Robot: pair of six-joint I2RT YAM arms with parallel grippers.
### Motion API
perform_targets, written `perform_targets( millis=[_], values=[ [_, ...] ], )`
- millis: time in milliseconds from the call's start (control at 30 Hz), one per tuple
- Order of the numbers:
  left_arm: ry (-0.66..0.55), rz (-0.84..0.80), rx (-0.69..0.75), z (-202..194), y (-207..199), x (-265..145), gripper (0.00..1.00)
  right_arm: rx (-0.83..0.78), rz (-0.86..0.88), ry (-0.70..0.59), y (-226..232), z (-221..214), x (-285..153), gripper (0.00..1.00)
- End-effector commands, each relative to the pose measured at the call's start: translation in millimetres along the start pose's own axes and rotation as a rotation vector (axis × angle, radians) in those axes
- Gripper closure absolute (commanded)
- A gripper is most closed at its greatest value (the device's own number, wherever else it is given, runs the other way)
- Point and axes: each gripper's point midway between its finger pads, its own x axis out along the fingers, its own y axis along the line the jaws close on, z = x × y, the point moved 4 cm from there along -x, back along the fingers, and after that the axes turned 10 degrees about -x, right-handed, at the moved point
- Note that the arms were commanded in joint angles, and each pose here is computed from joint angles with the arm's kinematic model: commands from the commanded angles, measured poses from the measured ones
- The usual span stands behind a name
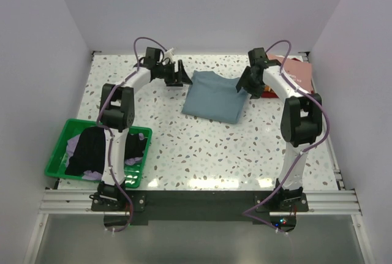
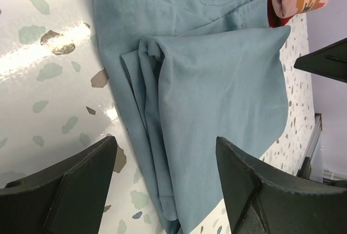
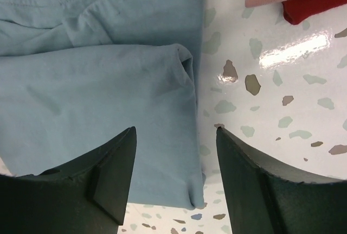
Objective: Fold and stack the t-shirts
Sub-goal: Fold the tshirt
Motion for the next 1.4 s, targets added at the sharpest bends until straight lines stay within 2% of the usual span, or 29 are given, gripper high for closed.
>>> perform_targets(
  millis=[0,167,333,433,633,833,933,1133,1367],
  values=[
    [-0.025,-0.008,0.126,7.3,-20.8,-0.7,0.22,-0.007,0.039,-0.071,5.4,9.8,-8.4,0.37],
    [-0.001,0.069,0.14,4.4,-6.9,15.5,0.25,-0.033,0.011,-0.038,1.2,2.5,11.1,0.44],
    [0.027,0.139,0.145,-11.5,12.9,17.8,0.26,-0.039,0.061,0.033,4.1,-16.1,32.5,0.51],
    [0.06,0.134,0.12,-25.6,19.1,21.7,0.31,-0.031,0.062,0.065,2.7,-26.2,45.8,0.55],
    [0.111,0.121,0.126,-49.1,16.4,29.3,0.5,-0.026,0.094,0.139,2.8,-46.9,55.8,0.62],
    [0.165,0.127,0.12,-74.9,19.5,27.4,0.79,-0.04,0.095,0.205,-3.1,-69.0,58.0,0.73],
    [0.198,0.13,0.131,-91.8,14.0,25.6,0.87,-0.056,0.087,0.238,-8.8,-80.9,56.7,0.76],
    [0.282,0.174,0.158,-142.0,-0.3,10.5,0.95,-0.104,0.056,0.306,-24.5,-110.5,44.3,0.8],
    [0.319,0.276,0.118,-192.6,3.7,-31.2,0.97,-0.153,0.028,0.386,-45.9,-153.0,15.0,0.82]
  ],
)
